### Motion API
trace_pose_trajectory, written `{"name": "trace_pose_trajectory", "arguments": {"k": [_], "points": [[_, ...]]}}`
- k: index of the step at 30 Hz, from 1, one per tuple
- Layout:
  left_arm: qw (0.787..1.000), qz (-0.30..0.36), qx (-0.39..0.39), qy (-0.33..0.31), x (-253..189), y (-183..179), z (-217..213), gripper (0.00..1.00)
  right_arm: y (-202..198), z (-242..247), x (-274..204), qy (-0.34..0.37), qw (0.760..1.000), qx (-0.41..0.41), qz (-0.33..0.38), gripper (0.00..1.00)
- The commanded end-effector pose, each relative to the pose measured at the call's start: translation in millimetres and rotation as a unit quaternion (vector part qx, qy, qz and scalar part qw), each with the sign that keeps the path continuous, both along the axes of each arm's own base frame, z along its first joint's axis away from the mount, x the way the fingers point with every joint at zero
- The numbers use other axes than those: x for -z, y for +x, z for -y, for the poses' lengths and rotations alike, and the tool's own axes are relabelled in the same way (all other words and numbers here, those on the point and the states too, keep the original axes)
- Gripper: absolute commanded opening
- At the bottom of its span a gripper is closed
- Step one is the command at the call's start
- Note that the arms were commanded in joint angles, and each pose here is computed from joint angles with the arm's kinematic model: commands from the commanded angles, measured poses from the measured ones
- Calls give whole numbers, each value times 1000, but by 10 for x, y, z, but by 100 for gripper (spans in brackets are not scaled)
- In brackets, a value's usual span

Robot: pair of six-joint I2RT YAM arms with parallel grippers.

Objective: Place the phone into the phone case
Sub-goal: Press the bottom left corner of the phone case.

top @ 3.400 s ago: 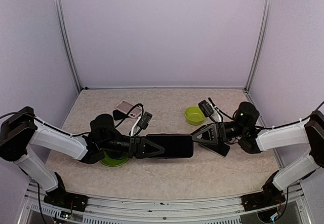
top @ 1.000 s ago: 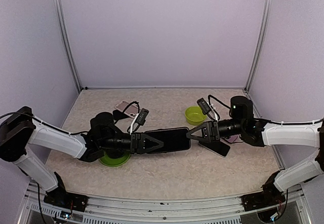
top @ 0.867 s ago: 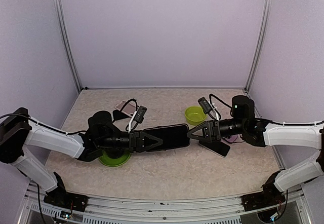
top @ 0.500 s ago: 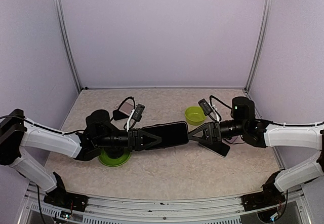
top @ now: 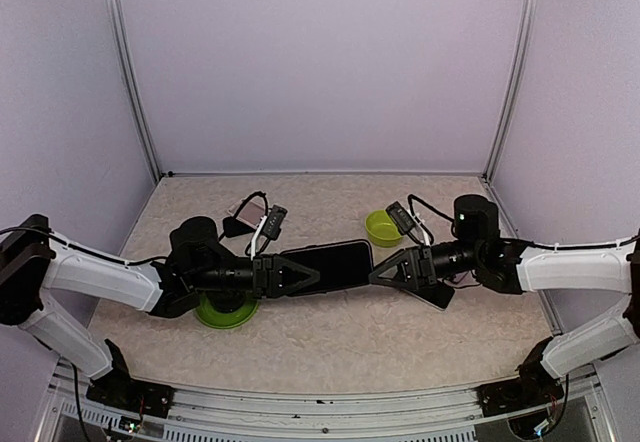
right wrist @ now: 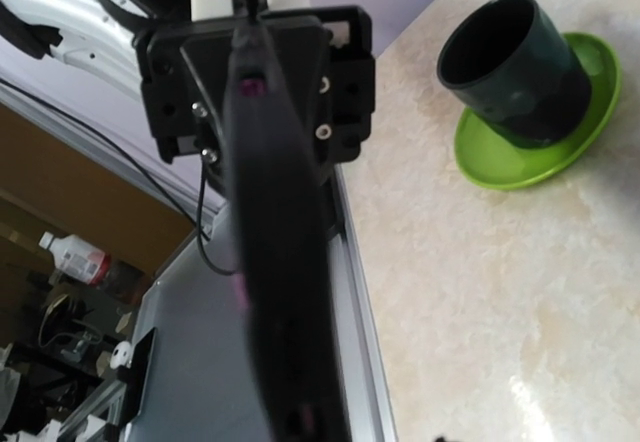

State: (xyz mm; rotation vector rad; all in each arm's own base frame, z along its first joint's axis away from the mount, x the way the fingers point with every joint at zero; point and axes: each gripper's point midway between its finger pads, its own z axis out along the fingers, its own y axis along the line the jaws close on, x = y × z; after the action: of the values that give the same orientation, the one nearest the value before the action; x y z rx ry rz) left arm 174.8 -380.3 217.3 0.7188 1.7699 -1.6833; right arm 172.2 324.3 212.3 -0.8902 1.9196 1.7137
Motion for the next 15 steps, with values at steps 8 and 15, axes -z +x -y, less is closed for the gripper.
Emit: {"name": "trace_pose_trajectory", "arguments": {"k": [8, 15], "points": [[999, 28, 13, -36, -222, -15, 33, 0, -52, -80, -63, 6, 1000, -22, 15, 32], [999, 25, 12, -28, -182, -2, 45, 0, -34, -83, -30, 1, 1000, -18, 14, 12]]}}
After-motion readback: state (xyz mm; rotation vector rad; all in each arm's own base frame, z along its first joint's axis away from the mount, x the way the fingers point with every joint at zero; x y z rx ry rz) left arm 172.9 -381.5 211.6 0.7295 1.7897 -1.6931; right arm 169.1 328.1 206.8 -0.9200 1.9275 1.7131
